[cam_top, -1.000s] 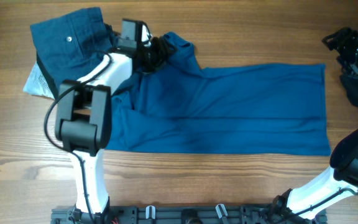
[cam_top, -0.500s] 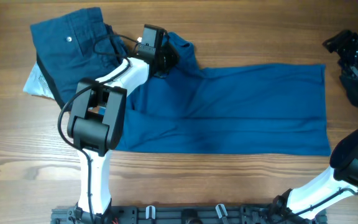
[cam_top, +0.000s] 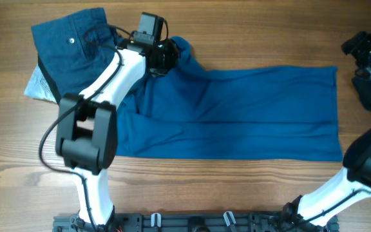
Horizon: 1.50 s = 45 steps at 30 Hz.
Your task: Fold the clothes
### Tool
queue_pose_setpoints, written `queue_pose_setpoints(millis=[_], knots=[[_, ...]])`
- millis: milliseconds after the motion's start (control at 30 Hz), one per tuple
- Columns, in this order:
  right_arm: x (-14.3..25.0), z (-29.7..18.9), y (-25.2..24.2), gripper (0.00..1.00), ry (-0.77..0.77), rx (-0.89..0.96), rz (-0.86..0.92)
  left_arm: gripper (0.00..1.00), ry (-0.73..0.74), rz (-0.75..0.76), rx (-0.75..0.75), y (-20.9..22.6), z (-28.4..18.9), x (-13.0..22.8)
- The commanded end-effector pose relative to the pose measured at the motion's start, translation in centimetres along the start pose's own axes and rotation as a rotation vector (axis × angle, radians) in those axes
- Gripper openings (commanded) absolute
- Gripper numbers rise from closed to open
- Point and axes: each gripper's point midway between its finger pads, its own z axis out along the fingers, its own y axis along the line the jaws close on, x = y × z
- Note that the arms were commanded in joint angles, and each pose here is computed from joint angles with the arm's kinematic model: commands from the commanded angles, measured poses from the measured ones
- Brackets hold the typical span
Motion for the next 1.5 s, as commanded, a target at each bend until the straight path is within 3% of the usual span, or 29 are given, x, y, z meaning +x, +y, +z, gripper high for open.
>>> queue_pose_setpoints(millis=[0, 100, 267, 367, 533, 633, 667, 733, 1067, 1267, 1467], knots=[[1.4, 4.4, -1.4, 0.8, 0.07, 0.011, -0.005, 0.04, 0.0, 0.064, 0.022, -1.5, -2.3, 0.3], [1.7, 6.4, -2.1, 0.8, 0.08, 0.022, 0.0, 0.04, 0.029, 0.059, -0.006, -0.9, -2.2, 1.2], [2.9, 9.3, -3.1, 0.72, 0.116, 0.029, 0.035, 0.04, 0.063, 0.058, -0.034, -0.4, -2.1, 2.2], [3.8, 10.7, -3.2, 0.61, 0.144, 0.021, 0.036, 0.04, 0.084, 0.049, -0.059, 0.2, -2.3, 2.7], [5.7, 12.8, -3.3, 0.57, 0.191, 0.054, 0.03, 0.04, 0.086, 0.048, -0.061, 0.2, -2.6, 2.8], [6.5, 13.3, -2.5, 0.29, 0.207, 0.054, 0.009, 0.04, 0.084, 0.049, -0.059, 0.1, -2.9, 2.8], [6.4, 13.2, -2.3, 0.13, 0.205, 0.055, 0.006, 0.04, 0.085, 0.048, -0.061, 0.1, -3.0, 2.9], [6.2, 12.7, -2.3, 0.04, 0.201, 0.058, 0.027, 0.04, 0.087, 0.059, -0.063, 0.2, -3.3, 2.9], [1.2, 3.0, -3.3, 0.04, 0.067, 0.067, 0.126, 0.04, 0.08, 0.122, -0.062, -0.4, -6.9, 3.5], [1.8, -0.9, -5.6, 0.04, 0.072, 0.196, 0.152, 0.04, 0.214, 0.089, -0.199, 2.8, -8.6, 7.1], [4.7, -2.2, -6.6, 0.04, 0.197, 0.238, 0.084, 0.04, 0.37, 0.045, -0.373, 6.2, -10.7, 11.3]])
